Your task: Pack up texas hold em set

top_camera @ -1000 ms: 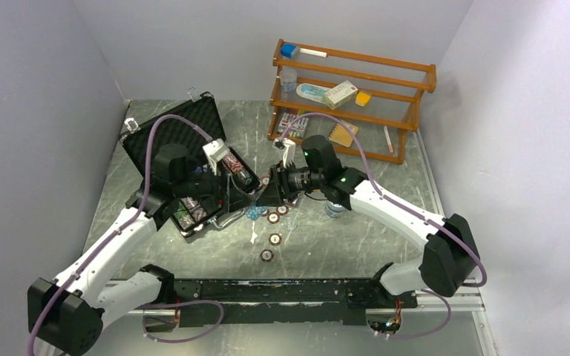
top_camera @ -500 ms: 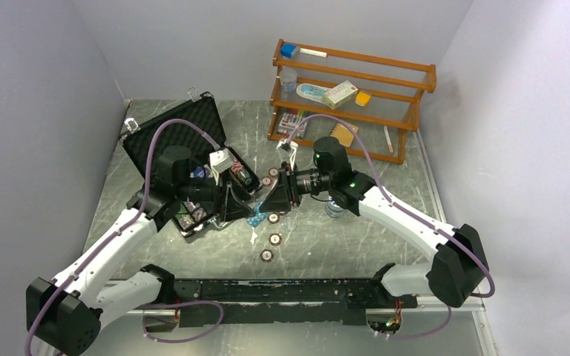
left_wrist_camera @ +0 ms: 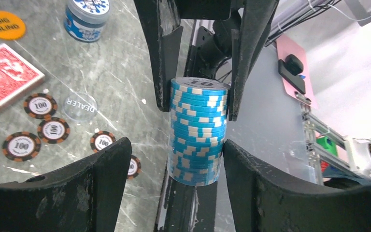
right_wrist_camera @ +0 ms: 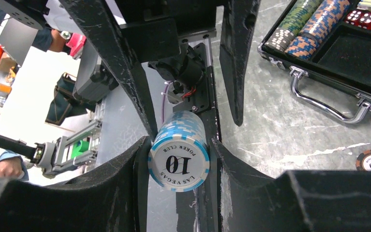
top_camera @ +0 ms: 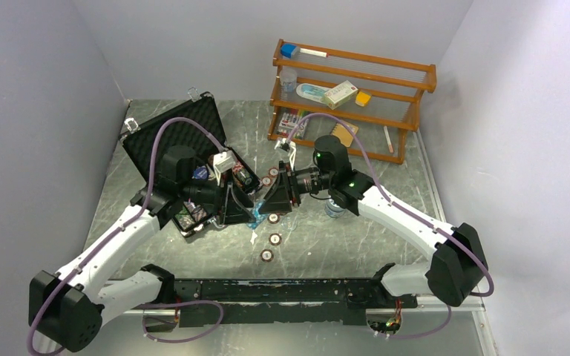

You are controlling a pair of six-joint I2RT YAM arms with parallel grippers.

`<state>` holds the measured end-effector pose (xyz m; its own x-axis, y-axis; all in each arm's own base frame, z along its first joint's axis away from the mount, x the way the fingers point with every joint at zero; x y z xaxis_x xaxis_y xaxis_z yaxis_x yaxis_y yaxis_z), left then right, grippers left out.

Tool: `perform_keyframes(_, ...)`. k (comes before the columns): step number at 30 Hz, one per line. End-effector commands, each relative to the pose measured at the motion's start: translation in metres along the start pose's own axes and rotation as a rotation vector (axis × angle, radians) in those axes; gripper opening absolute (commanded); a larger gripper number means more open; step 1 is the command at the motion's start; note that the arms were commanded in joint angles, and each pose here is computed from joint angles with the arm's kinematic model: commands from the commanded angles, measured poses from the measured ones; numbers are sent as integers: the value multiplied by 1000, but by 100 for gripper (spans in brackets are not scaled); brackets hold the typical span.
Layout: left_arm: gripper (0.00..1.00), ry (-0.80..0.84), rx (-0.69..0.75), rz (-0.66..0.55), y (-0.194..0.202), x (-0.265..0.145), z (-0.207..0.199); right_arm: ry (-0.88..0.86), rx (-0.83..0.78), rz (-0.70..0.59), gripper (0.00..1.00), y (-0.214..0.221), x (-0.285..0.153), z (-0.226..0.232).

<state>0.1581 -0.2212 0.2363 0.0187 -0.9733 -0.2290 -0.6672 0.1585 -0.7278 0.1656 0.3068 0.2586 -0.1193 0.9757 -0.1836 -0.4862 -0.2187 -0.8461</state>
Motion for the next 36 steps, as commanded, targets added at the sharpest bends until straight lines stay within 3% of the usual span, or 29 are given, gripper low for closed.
perform_keyframes(1, 73, 63, -34, 26, 0, 3, -10, -68, -110, -63, 28, -23, -5, 17)
perform_keyframes(6, 68, 101, -7, 10, -5, 3, -18, -72, -115, -60, 29, -22, -5, 17)
perform_keyframes(10, 78, 148, -4, 24, 1, 5, -24, -76, -114, -61, 29, -21, -4, 16)
perform_keyframes(14, 73, 132, -6, 24, 2, 5, -23, -81, -111, -63, 29, -21, -3, 16)
perform_keyframes(20, 47, 108, -3, 21, 2, 6, -20, -101, -125, -70, 29, -22, -4, 20)
perform_keyframes(23, 26, 111, 10, 20, 1, 6, -20, -93, -122, -71, 30, -23, -4, 20)
perform_keyframes(25, 9, 97, 15, 12, -1, 6, -18, -60, -103, -71, 41, -24, -3, 16)
perform_keyframes(28, 7, 3, -8, -15, -5, 7, -6, 47, -97, -95, 74, -29, -5, 6)
perform_keyframes(30, 7, -91, -44, -45, -8, 7, 6, 199, -99, -152, 85, -35, -13, -8)
perform_keyframes(36, 7, -489, -218, -223, -22, -9, 56, 749, -37, -373, 90, -55, -66, -55)
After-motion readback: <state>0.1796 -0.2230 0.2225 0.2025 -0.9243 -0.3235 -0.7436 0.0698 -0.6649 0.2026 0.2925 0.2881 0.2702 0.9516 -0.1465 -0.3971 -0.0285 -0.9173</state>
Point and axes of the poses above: each gripper's point midway between its finger pads, its own x axis out along the fingers, its own z axis along the line the jaws close on, y = z × x, the point moved 3 cm from there along -x, back along the fingers, and after that the axes turned 9 degrees about -x, right-handed, at the moved point
